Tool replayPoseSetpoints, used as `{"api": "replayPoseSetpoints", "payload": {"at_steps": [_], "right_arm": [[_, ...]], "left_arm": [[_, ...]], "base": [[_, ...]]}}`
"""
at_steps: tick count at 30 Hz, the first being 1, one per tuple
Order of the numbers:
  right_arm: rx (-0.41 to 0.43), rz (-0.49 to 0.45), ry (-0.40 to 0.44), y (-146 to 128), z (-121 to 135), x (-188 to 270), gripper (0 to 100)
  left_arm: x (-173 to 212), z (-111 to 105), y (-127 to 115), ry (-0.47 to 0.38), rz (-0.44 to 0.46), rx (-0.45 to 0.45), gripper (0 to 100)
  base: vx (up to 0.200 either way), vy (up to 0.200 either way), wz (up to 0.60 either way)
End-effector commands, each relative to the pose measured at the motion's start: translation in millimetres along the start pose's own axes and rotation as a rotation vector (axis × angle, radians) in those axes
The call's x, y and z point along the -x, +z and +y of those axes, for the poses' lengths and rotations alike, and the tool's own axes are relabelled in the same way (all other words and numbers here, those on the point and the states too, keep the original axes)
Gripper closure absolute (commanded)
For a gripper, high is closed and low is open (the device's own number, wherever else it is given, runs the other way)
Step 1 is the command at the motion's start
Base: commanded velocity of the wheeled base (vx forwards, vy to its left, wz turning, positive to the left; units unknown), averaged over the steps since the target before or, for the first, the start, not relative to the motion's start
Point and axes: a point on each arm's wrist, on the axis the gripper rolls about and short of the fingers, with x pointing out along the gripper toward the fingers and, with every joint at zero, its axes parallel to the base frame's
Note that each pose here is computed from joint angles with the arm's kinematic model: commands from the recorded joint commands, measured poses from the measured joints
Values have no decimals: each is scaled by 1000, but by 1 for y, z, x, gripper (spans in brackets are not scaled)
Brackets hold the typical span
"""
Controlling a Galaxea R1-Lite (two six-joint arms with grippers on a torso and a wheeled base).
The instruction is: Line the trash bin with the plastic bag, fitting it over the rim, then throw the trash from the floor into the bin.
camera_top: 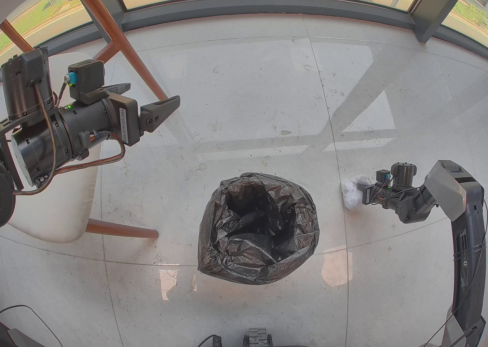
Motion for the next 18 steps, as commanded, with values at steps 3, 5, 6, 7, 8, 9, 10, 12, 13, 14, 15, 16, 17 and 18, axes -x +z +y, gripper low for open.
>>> {"api": "replayPoseSetpoints", "payload": {"at_steps": [3,5,6,7,8,9,10,12,13,14,15,16,17,18], "right_arm": [[-1,-84,4,52,8,35,100],[-35,-127,14,79,16,61,100],[-35,-127,14,79,16,61,100],[-68,-170,42,105,31,91,100],[-71,-174,44,107,32,93,100],[-104,-206,67,129,48,124,100],[-116,-213,81,138,55,140,100],[-144,-205,123,154,74,173,100],[-149,-200,134,157,78,181,100],[-172,-185,179,166,95,206,100],[-184,-174,210,171,106,221,100],[-195,-164,239,175,116,232,100],[-204,-149,268,177,128,243,100],[-209,-140,288,179,135,248,100]], "left_arm": [[1,0,1,-1,-5,20,0],[2,0,1,-3,-7,35,0],[2,0,1,-3,-7,35,0],[5,0,4,-3,-16,43,0],[5,0,4,-3,-16,43,0],[6,0,4,-3,-19,46,0],[7,0,4,-3,-19,47,0],[7,-1,2,-7,-14,53,0],[8,-2,2,-8,-17,53,0],[10,-5,2,-17,-32,59,0],[10,-7,2,-25,-45,60,0],[10,-10,1,-33,-56,63,0],[9,-12,0,-40,-69,66,0],[9,-13,-1,-44,-76,68,0]], "base": [[0,0,0],[0,0,0],[0,0,0],[0,0,0],[0,0,0],[0,0,0],[0,0,0],[0,0,0],[0,0,0],[0,0,0],[0,0,0],[0,0,0],[0,0,0],[0,0,0]]}}
